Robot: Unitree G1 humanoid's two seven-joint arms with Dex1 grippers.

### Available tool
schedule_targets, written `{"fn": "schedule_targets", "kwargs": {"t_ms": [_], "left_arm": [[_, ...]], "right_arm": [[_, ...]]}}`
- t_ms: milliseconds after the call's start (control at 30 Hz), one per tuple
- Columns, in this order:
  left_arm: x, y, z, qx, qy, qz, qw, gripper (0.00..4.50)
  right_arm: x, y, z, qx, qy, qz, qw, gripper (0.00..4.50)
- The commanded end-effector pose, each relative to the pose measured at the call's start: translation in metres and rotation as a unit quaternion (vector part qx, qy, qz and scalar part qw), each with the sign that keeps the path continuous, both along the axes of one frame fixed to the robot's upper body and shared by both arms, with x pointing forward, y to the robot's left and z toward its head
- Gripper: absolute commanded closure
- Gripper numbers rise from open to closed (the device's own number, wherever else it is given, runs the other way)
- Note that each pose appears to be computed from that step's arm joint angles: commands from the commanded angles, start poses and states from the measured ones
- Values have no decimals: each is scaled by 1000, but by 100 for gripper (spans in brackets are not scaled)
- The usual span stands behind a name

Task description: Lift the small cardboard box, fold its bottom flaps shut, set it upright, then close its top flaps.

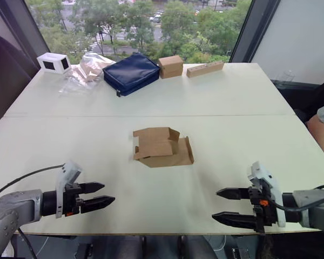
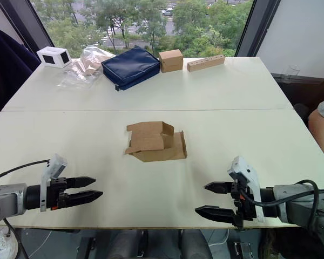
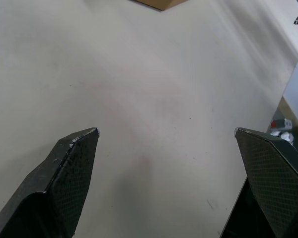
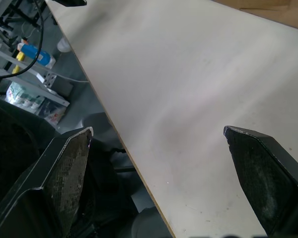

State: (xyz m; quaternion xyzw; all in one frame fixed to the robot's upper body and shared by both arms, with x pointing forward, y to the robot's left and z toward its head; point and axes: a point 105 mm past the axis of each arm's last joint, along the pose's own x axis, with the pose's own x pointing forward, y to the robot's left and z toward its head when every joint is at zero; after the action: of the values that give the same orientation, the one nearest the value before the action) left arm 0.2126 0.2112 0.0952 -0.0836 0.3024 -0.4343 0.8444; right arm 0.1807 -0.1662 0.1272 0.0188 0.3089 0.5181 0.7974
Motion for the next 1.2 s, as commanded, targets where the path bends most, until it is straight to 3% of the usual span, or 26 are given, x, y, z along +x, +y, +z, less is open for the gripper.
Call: {"fn": "schedule_targets", "kwargs": {"t_ms": [33, 133, 733, 900, 1033, 1200], "left_arm": [[2, 2, 7, 6, -19, -5, 1000, 0], [5, 1, 12, -14, -22, 2, 1000, 0], [16, 8, 13, 24, -49, 19, 998, 0], [32, 13, 22, 24, -74, 44, 996, 0], [43, 17, 37, -4, -76, 53, 996, 0], [56, 15, 57, -82, -18, 49, 995, 0]], "right_arm": [[2, 2, 8, 2, -20, 6, 1000, 3], [5, 1, 10, -4, -26, 2, 1000, 3], [21, 2, 12, 0, -50, -21, 999, 3], [27, -4, 13, -23, -73, -31, 997, 3], [32, -11, 24, -34, -109, -47, 992, 3], [36, -13, 36, -54, -155, -54, 985, 3]]}}
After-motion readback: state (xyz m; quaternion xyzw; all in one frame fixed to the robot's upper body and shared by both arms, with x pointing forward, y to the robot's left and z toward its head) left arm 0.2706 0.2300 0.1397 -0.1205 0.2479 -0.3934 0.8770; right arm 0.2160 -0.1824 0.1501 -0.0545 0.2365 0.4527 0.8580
